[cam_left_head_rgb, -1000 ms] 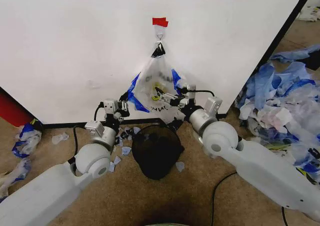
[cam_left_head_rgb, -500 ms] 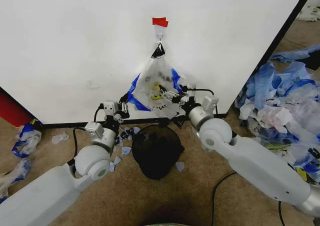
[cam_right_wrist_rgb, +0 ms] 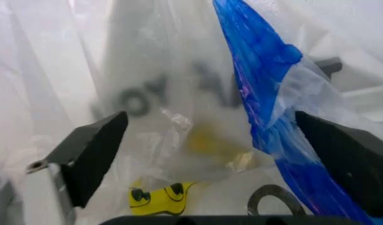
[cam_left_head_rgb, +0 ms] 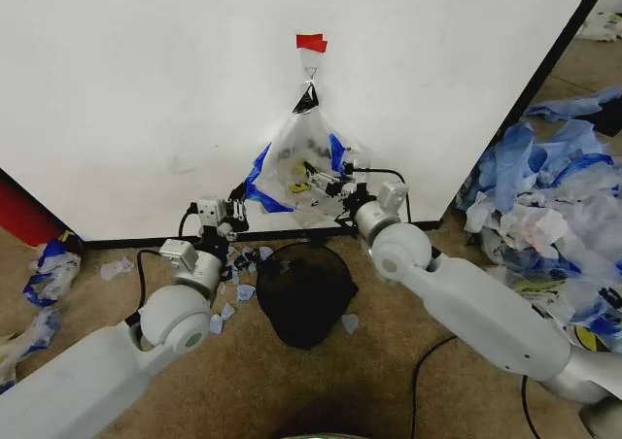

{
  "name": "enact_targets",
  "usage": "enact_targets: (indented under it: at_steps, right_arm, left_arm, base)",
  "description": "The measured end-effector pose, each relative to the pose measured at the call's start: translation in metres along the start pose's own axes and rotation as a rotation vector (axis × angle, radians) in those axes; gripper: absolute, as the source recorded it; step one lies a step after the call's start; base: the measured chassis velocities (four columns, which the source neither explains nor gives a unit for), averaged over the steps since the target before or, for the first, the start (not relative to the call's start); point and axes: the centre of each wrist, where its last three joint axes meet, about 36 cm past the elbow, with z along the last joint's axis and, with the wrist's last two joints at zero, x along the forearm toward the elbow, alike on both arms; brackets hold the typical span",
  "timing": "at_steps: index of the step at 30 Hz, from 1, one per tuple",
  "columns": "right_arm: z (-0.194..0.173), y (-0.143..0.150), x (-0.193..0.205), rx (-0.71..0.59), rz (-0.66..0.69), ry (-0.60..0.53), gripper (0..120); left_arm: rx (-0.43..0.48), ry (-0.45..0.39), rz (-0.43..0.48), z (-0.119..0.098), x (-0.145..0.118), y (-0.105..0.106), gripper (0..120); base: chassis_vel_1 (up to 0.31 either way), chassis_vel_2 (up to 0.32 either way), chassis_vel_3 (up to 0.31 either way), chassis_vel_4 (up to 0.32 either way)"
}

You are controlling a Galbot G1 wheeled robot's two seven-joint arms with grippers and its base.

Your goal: Pick up the garbage bag from the wall and place it over the trash bin.

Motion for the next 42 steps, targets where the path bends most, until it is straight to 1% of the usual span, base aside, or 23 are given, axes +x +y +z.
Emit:
enact_targets:
  at_steps: [5, 7, 8, 10, 13, 14, 21, 22, 23, 26, 28, 33, 38, 39, 42]
  right_arm:
    - [0.002, 0.0, -0.001, 0.015, 0.008, 0.0, 77]
    - [0.002, 0.0, -0.002, 0.016, 0.009, -0.001, 75]
    - [0.003, 0.0, -0.002, 0.017, 0.01, -0.001, 67]
    - [0.003, 0.0, -0.002, 0.017, 0.01, -0.002, 61]
    - [0.002, 0.0, -0.001, 0.017, 0.012, -0.004, 47]
    - [0.002, 0.0, -0.001, 0.017, 0.012, -0.004, 47]
    - [0.002, -0.005, 0.003, 0.013, 0.025, -0.003, 19]
    - [0.002, -0.005, 0.003, 0.013, 0.025, -0.003, 19]
    - [0.002, -0.006, 0.004, 0.014, 0.027, -0.003, 15]
    - [0.001, -0.008, 0.006, 0.016, 0.03, -0.004, 2]
    - [0.001, -0.01, 0.007, 0.017, 0.031, -0.004, 0]
    - [-0.003, -0.013, 0.007, -0.006, 0.021, -0.018, 0]
    - [-0.017, -0.021, 0.015, -0.131, -0.087, -0.08, 0]
    - [-0.017, -0.021, 0.015, -0.131, -0.087, -0.08, 0]
    - [-0.026, -0.026, 0.026, -0.198, -0.157, -0.111, 0]
  left_arm:
    - [-0.004, 0.001, -0.004, -0.001, 0.005, 0.002, 0]
    - [-0.005, 0.001, -0.005, -0.001, 0.005, 0.002, 0]
    - [-0.005, 0.001, -0.006, -0.001, 0.006, 0.003, 0]
    - [-0.007, 0.001, -0.007, -0.002, 0.008, 0.004, 0]
    - [-0.008, 0.002, -0.006, -0.002, 0.01, 0.004, 0]
    - [-0.008, 0.002, -0.006, -0.002, 0.01, 0.004, 0]
    - [-0.008, 0.0, -0.003, -0.002, 0.011, 0.003, 0]
    - [-0.008, 0.0, -0.003, -0.002, 0.011, 0.003, 0]
    - [-0.008, 0.0, -0.002, -0.002, 0.011, 0.003, 0]
    - [-0.009, -0.002, 0.0, -0.003, 0.011, 0.003, 1]
    - [-0.008, -0.002, 0.001, -0.003, 0.01, 0.003, 2]
    - [-0.007, -0.004, 0.002, -0.004, 0.009, 0.003, 2]
    - [-0.012, -0.007, -0.007, -0.004, 0.007, 0.007, 2]
    - [-0.012, -0.007, -0.007, -0.004, 0.007, 0.007, 2]
    - [-0.013, -0.006, -0.012, -0.004, 0.008, 0.008, 2]
  base:
    - [0.0, 0.0, 0.0, 0.0]
    - [0.0, 0.0, 0.0, 0.0]
    - [0.0, 0.0, 0.0, 0.0]
    - [0.0, 0.0, 0.0, 0.0]
    - [0.0, 0.0, 0.0, 0.0]
    - [0.0, 0.0, 0.0, 0.0]
    - [0.0, 0.0, 0.0, 0.0]
    - [0.0, 0.0, 0.0, 0.0]
    - [0.0, 0.0, 0.0, 0.0]
    - [0.0, 0.0, 0.0, 0.0]
    - [0.0, 0.0, 0.0, 0.0]
    - [0.0, 0.0, 0.0, 0.0]
    - [0.0, 0.0, 0.0, 0.0]
    - [0.0, 0.0, 0.0, 0.0]
    - [0.0, 0.0, 0.0, 0.0]
